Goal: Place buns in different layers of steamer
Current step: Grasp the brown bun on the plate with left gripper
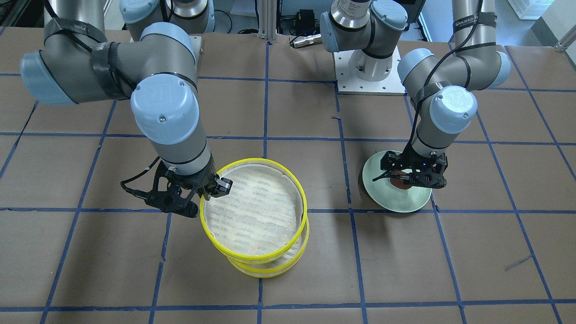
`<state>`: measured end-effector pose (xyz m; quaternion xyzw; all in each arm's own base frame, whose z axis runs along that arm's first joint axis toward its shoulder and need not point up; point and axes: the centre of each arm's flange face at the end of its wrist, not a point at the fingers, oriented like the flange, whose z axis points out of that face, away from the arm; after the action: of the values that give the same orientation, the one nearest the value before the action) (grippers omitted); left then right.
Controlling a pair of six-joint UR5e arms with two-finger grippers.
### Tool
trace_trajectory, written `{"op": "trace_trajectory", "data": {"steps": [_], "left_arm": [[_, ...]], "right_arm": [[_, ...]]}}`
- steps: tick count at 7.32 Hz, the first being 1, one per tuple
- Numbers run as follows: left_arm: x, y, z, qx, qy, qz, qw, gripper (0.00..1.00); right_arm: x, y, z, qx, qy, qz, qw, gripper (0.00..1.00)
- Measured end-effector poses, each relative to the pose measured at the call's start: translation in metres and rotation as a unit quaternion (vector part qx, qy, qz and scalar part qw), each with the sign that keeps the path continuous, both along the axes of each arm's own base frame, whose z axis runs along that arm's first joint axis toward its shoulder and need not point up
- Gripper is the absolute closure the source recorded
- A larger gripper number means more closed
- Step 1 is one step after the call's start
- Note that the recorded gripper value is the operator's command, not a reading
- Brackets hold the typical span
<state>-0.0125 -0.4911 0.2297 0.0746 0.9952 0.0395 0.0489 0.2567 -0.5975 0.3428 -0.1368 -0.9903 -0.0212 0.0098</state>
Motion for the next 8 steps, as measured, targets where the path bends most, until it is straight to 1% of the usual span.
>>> {"op": "trace_trajectory", "data": {"steps": [1, 3, 4, 5, 6, 7, 8], "left_arm": [[0.006, 0.004, -0.009, 0.010, 0.003, 0.007, 0.9999, 0.03], [0.011, 0.006, -0.020, 0.021, 0.010, 0.013, 0.9996, 0.38], [0.011, 0.005, -0.024, 0.024, 0.013, 0.014, 0.9995, 0.50], [0.012, 0.005, -0.029, 0.029, 0.016, 0.015, 0.9993, 0.81], [0.012, 0.005, -0.033, 0.033, 0.016, 0.014, 0.9992, 0.99], [0.013, 0.004, -0.031, 0.031, 0.015, 0.013, 0.9993, 1.00], [0.012, 0.000, -0.020, 0.016, 0.010, 0.011, 0.9998, 1.00]], "right_arm": [[0.006, -0.006, -0.015, -0.002, -0.001, -0.002, 1.0000, 0.96], [0.019, -0.006, -0.034, 0.004, 0.001, -0.002, 1.0000, 0.96], [0.021, -0.003, -0.042, 0.009, 0.003, 0.001, 1.0000, 0.96], [0.022, -0.001, -0.047, 0.014, 0.005, 0.005, 0.9999, 0.96], [0.021, 0.000, -0.050, 0.017, 0.005, 0.010, 0.9998, 0.96], [0.021, 0.000, -0.052, 0.017, 0.005, 0.012, 0.9998, 0.96], [0.021, -0.001, -0.050, 0.011, 0.004, 0.013, 0.9999, 0.96]]}}
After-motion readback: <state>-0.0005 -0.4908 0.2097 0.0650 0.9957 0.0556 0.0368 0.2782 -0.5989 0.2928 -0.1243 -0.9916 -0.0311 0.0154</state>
